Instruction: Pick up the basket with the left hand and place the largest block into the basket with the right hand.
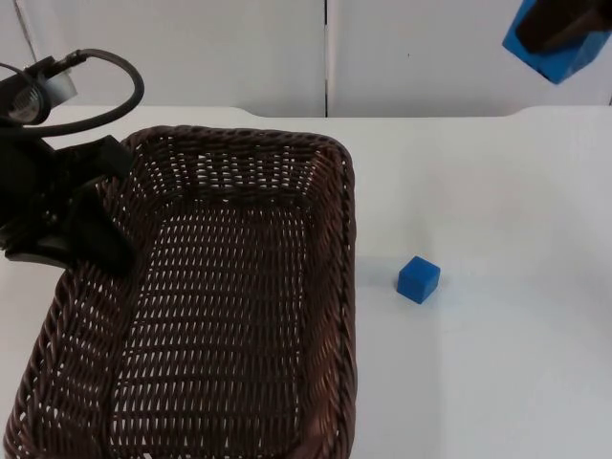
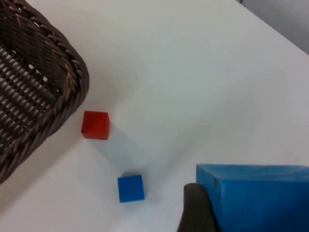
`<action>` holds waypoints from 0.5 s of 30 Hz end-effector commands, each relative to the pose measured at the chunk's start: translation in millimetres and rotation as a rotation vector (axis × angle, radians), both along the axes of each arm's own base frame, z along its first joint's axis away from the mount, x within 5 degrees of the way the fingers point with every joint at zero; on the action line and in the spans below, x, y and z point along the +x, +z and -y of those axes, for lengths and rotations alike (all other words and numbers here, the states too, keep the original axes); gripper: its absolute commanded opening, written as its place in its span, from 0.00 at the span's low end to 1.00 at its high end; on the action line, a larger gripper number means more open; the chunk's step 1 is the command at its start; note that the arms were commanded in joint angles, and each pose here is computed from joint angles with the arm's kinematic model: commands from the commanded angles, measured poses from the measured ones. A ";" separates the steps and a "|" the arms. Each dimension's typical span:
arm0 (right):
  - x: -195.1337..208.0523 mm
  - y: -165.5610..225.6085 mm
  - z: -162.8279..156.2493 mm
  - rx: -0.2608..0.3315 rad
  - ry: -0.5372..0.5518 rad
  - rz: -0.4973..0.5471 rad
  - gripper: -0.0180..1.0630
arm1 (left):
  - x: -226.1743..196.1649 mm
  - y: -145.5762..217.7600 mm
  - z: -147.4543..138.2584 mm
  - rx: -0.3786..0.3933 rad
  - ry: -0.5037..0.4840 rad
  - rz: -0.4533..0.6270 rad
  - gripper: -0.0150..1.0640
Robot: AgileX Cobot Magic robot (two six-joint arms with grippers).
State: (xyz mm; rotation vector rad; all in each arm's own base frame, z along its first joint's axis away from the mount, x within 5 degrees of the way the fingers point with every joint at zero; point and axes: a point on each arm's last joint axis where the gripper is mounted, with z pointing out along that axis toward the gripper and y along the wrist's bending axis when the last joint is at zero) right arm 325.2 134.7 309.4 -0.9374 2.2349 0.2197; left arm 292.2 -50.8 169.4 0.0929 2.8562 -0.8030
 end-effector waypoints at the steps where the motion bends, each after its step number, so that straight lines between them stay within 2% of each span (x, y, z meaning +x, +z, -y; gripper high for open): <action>1: -3.7 4.7 -3.2 0.044 -0.002 -0.017 0.02 | -1.1 2.7 1.3 -0.024 0.001 -0.009 0.05; 6: -10.0 3.7 -14.2 0.036 0.039 -0.032 0.02 | -1.1 2.7 1.3 -0.024 0.001 -0.009 0.05; 15: -40.8 3.3 -66.2 0.019 0.225 -0.031 0.02 | -1.2 2.8 1.3 -0.024 0.001 -0.010 0.05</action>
